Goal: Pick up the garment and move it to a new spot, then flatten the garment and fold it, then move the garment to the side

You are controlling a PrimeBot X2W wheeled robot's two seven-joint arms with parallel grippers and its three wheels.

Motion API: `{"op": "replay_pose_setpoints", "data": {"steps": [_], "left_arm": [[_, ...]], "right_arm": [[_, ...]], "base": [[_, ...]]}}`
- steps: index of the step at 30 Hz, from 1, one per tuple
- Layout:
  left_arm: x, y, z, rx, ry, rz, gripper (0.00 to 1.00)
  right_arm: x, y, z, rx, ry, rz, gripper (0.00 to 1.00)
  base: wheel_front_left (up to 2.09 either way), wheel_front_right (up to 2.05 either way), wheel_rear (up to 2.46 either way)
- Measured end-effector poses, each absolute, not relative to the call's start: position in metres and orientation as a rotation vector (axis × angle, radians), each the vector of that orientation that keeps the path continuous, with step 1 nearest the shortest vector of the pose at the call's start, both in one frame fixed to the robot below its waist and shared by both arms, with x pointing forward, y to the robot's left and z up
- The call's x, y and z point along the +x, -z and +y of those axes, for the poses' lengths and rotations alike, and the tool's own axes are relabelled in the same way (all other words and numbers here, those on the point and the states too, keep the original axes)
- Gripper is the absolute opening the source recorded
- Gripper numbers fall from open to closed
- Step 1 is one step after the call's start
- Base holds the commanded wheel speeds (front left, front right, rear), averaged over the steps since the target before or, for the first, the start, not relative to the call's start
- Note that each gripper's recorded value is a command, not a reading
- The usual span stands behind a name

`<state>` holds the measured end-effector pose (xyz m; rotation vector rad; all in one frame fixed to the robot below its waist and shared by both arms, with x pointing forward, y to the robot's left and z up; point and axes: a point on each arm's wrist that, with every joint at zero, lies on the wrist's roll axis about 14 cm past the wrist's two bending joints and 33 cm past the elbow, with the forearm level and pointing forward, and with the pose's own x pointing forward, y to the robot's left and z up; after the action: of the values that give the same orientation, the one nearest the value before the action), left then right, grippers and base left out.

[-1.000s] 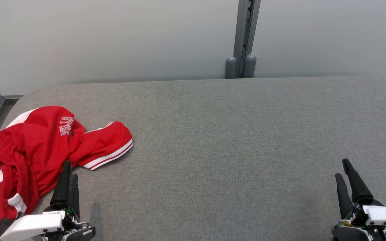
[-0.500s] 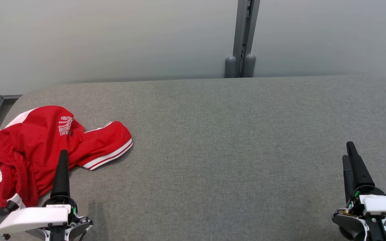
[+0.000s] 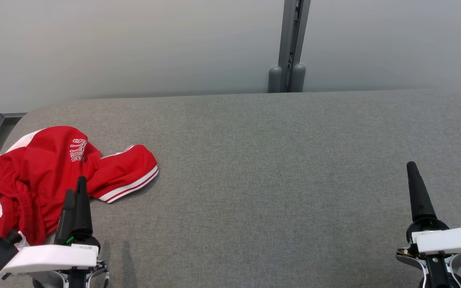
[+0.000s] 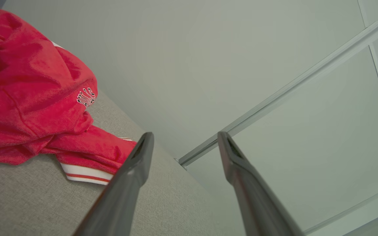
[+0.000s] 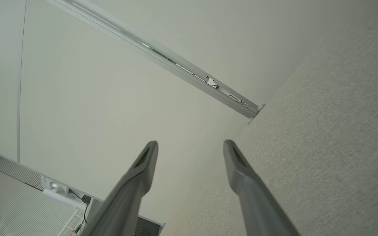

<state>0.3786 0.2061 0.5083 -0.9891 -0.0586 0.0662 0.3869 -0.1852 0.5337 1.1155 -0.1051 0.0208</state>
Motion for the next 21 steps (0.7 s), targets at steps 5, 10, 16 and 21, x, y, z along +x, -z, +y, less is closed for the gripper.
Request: {"op": "replay_pose_setpoints", "data": {"steps": [5, 10, 16, 21], "left_arm": [[0.379, -0.509, 0.207, -0.881, -0.065, -0.062, 1.0], [0.379, -0.511, 0.208, -0.768, -0.064, -0.068, 1.0], [0.379, -0.514, 0.208, -0.667, -0.064, -0.075, 1.0], [0.379, -0.516, 0.205, -0.577, -0.055, -0.079, 1.0]], "right_arm": [[0.387, -0.539, -0.182, 0.997, -0.036, -0.12, 1.0], [0.387, -0.542, -0.179, 0.876, -0.046, -0.128, 1.0], [0.387, -0.543, -0.173, 0.731, -0.064, -0.126, 1.0], [0.387, -0.541, -0.171, 0.634, -0.069, -0.126, 1.0]], "base": [[0.0, 0.0, 0.0], [0.0, 0.0, 0.0], [0.0, 0.0, 0.0], [0.0, 0.0, 0.0]]}}
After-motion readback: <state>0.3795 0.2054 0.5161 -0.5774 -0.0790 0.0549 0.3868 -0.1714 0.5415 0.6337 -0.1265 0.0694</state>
